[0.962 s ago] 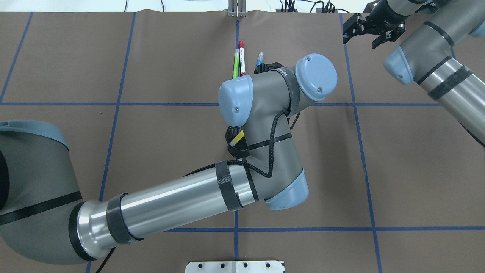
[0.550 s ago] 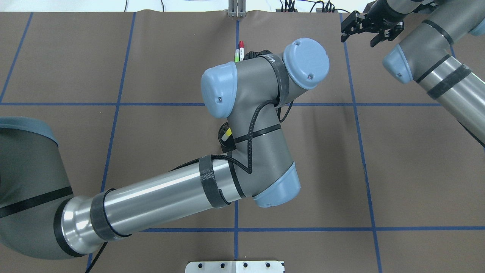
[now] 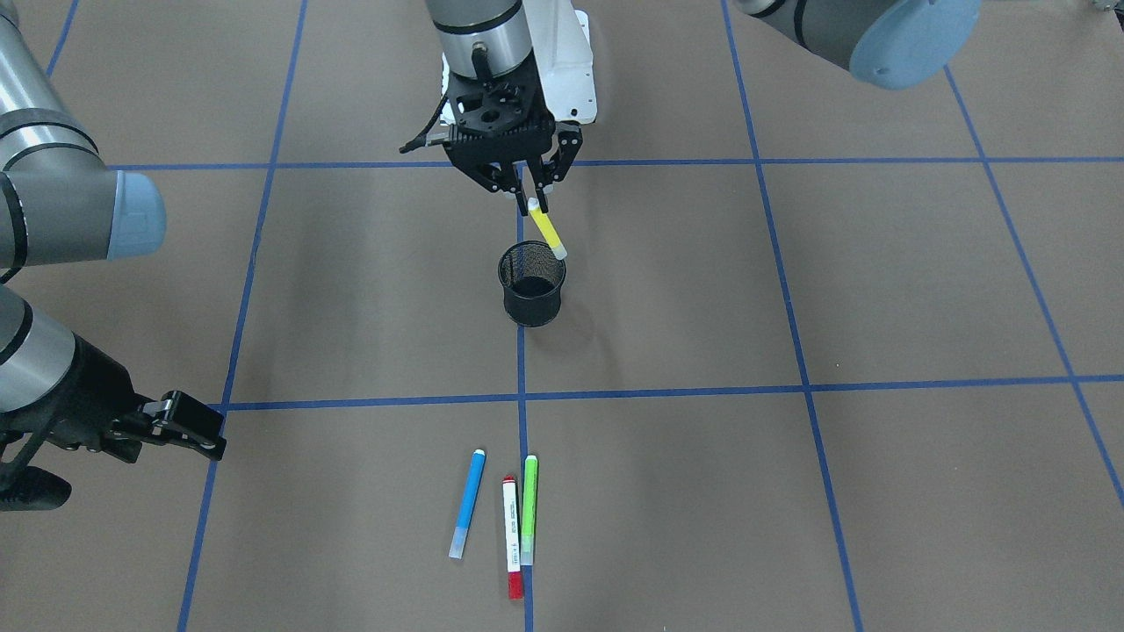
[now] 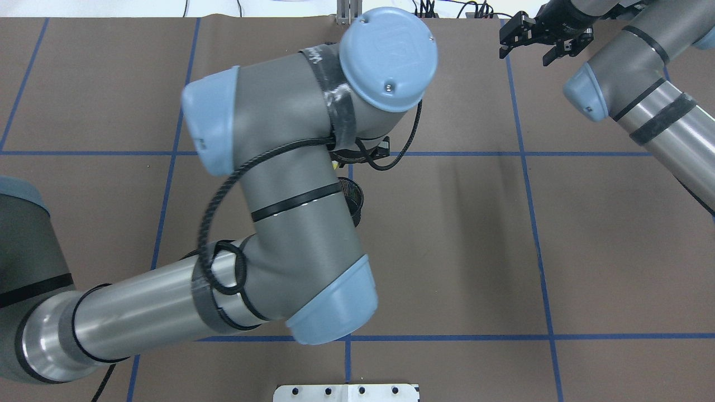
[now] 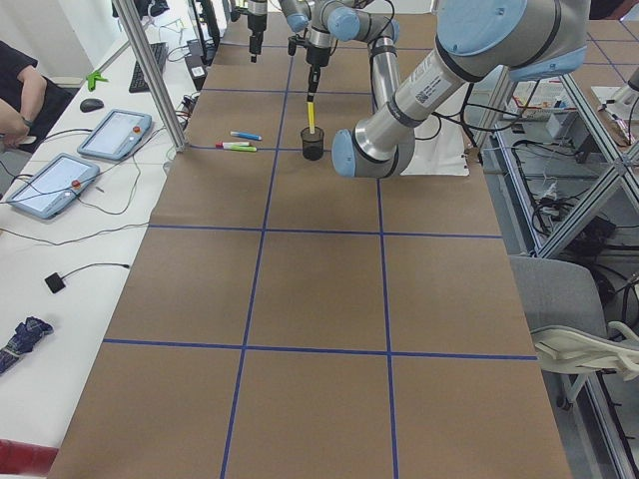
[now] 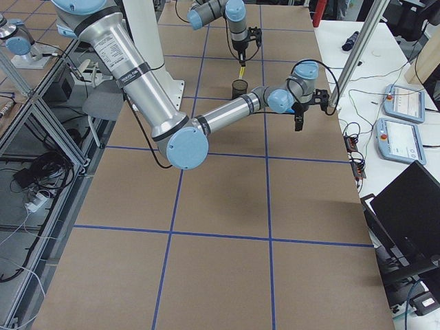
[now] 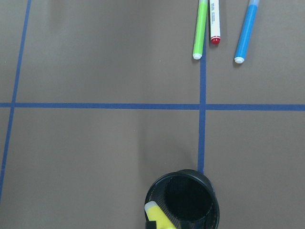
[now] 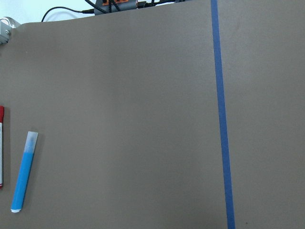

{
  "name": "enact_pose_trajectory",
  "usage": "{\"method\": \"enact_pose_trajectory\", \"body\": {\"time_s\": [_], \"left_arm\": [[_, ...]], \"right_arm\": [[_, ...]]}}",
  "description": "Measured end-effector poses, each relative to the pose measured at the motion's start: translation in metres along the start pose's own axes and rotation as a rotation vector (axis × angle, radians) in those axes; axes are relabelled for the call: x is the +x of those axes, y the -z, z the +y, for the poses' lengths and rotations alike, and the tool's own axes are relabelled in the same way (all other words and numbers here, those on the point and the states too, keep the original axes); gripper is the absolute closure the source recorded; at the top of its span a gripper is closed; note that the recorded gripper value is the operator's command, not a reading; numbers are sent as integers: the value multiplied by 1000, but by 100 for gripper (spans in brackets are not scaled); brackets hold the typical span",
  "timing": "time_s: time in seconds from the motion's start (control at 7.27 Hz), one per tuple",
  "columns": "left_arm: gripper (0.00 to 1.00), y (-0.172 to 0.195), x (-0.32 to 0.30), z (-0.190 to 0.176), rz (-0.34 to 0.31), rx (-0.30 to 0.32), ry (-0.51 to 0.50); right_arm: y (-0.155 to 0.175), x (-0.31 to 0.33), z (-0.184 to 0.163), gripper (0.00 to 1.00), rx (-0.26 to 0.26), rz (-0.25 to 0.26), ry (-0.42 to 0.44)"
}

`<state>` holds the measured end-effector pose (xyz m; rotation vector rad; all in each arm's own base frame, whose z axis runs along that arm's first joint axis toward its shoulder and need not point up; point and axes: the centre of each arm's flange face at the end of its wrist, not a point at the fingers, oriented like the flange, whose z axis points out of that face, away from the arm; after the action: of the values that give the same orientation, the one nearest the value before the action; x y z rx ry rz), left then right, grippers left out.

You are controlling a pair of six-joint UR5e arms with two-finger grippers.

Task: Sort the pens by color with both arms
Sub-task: 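Lift the yellow highlighter out of the cup with the left gripper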

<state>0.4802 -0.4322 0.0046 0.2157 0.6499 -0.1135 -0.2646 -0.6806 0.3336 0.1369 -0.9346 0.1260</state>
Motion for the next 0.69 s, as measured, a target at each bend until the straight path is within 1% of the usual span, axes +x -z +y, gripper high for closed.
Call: {"method": "enact_pose_trajectory", "body": {"time_s": [0.14,0.27,0.55,0.69], "left_arm": [[100,16,-16,-7,44,33,10],[100,25,-28,-22,93,77,24],[100,21,-50,-60,202,184,46],[100,14,-56,-83,246,241,60]], "right_arm": [[2,-1,1,0,1,-1,1],[3,-3,1,0,2,-2,2],[5,-5,2,0,3,-4,5],[4,-5,2,0,2,-3,4]]}}
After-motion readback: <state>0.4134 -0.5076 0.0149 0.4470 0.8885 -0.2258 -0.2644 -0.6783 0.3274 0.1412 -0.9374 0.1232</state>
